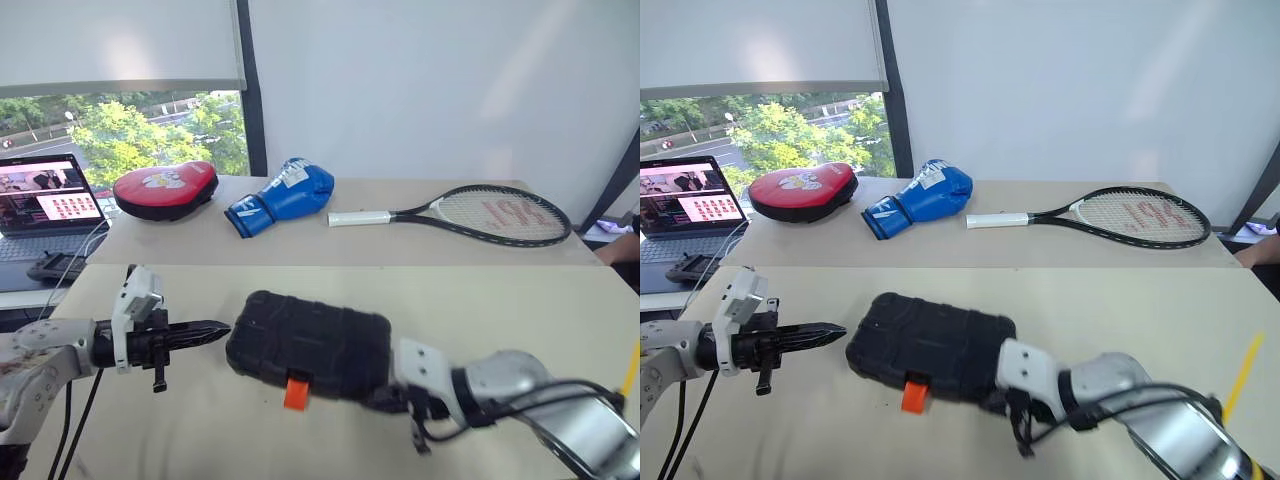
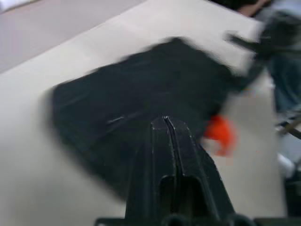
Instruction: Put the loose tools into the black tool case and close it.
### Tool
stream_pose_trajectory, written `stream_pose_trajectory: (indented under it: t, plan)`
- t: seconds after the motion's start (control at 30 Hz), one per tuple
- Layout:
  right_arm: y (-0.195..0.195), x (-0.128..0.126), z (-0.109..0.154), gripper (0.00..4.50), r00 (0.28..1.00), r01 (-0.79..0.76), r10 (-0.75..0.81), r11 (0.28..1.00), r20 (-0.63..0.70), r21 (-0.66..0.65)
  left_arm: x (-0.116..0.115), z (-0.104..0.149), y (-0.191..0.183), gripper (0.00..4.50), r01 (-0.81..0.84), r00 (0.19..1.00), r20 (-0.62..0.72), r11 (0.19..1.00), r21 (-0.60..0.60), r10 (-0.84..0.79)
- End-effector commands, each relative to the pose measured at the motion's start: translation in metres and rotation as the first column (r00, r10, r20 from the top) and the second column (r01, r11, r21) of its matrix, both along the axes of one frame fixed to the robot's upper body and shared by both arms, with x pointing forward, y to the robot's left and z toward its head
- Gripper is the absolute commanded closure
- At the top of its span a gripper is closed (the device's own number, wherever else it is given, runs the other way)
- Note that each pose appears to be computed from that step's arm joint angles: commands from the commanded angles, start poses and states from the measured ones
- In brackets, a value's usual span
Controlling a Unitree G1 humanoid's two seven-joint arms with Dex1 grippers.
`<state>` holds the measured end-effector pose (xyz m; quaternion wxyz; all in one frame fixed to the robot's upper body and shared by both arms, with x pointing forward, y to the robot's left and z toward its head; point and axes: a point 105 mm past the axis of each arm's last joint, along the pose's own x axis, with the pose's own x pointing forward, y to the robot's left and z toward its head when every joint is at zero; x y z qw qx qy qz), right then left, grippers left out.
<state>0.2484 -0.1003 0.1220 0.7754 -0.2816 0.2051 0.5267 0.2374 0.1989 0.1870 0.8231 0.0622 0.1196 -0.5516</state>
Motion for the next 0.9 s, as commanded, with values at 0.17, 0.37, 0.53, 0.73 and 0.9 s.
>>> stream_pose_trajectory:
  t: [0.17,0.37,0.53,0.73,0.9]
  plan:
    - [-0.035,0.102,0.026,4.50,0.946,0.266,-0.243,0.960,0.213,-0.087,-0.017,0.029,-0.007,2.98,0.022,0.998,0.065,0.999,0.024,-0.024]
    - [-0.029,0.139,0.033,4.50,0.943,0.255,-0.248,0.967,0.222,-0.004,-0.018,0.029,-0.015,0.95,0.028,0.996,0.084,0.999,0.034,-0.030]
    - [-0.041,0.109,0.054,3.89,0.974,0.183,-0.195,0.977,0.117,0.106,-0.010,0.028,-0.027,0.00,0.045,0.994,0.098,0.999,0.026,-0.047]
    - [-0.025,0.038,0.056,2.40,0.988,0.158,-0.153,0.959,-0.037,0.235,0.011,0.016,-0.038,0.00,0.068,0.989,0.127,0.997,0.035,-0.072]
    - [0.004,0.020,0.042,2.40,0.972,0.236,-0.225,0.926,-0.070,0.295,0.033,0.006,-0.047,0.00,0.115,0.982,0.147,0.992,0.052,-0.121]
